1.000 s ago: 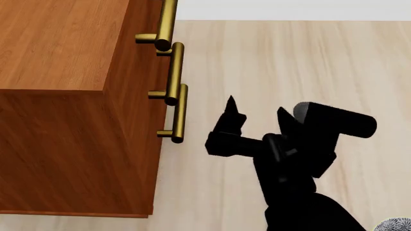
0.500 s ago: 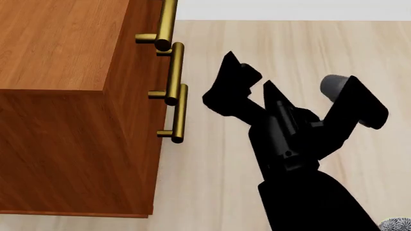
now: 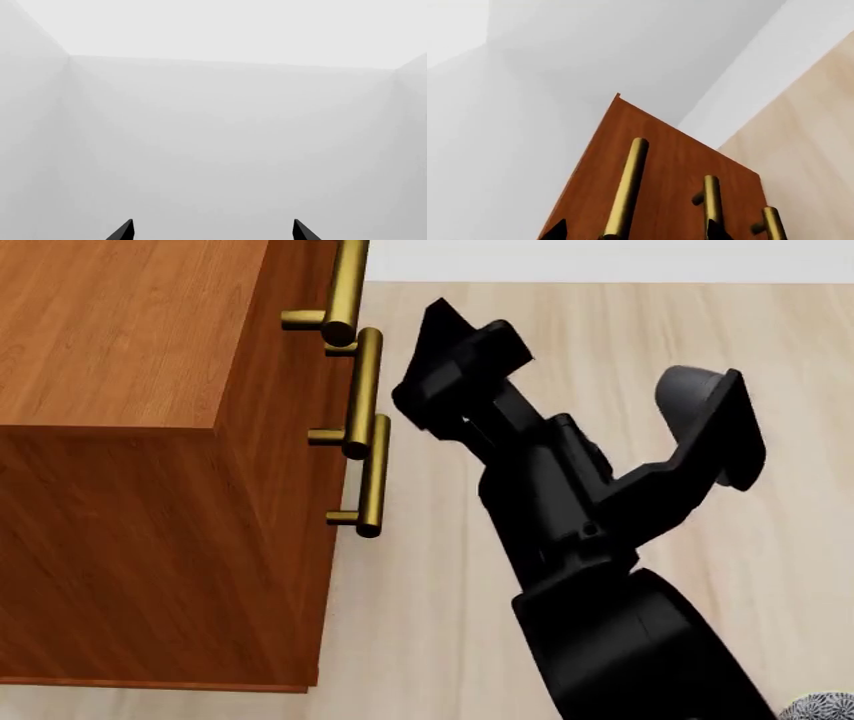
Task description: Close the bottom drawer of the cabinet and open the top drawer.
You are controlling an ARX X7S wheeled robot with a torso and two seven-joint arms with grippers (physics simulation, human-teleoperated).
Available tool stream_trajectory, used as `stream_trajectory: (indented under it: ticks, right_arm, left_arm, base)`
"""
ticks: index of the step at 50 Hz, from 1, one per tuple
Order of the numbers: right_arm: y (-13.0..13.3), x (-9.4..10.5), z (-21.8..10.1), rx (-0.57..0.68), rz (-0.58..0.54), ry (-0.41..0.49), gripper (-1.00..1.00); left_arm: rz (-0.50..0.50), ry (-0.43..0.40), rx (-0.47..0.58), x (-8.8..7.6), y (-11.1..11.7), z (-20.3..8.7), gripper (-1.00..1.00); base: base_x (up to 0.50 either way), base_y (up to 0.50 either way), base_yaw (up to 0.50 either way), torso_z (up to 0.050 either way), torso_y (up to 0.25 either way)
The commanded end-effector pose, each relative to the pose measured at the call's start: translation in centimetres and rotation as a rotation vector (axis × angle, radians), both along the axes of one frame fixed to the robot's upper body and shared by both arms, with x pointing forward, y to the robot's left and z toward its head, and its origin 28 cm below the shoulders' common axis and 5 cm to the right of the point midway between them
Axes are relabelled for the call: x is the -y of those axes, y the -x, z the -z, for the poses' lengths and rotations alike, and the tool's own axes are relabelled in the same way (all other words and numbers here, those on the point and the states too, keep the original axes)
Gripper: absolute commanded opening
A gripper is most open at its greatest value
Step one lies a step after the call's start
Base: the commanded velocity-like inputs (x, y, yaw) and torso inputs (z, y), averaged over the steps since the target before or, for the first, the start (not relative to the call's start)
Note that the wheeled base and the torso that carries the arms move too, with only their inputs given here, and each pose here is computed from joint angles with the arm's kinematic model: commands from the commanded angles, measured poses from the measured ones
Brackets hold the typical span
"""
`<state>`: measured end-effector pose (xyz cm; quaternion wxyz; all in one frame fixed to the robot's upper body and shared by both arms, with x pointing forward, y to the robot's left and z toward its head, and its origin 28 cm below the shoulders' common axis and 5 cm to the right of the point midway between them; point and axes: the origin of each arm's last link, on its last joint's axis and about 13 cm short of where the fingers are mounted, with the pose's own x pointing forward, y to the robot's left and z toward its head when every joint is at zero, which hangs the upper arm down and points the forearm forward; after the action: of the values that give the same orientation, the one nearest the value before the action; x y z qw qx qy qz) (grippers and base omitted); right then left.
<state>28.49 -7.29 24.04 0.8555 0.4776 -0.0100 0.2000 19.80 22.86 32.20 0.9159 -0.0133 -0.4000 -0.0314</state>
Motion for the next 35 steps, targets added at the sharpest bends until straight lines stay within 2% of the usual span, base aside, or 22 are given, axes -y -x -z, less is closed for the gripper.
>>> stream_trajectory:
  ticks: [1,35]
  right_arm:
    - [-1.4,-0.7,0.1,-0.034,-0.045,-0.021,1.0]
    - [-3.7,-3.0,-0.7,-0.045,-0.157,-0.032,1.0]
  left_arm:
    - [0.001,-0.001,0.003,0.0,0.0,-0.1,1.0]
    - [-0.006,-0.004,-0.002,-0.2,0.0,0.1,1.0]
  base:
    - [0.0,0.0,0.0,0.0,0.0]
    - [0.0,0.0,0.0,0.0,0.0]
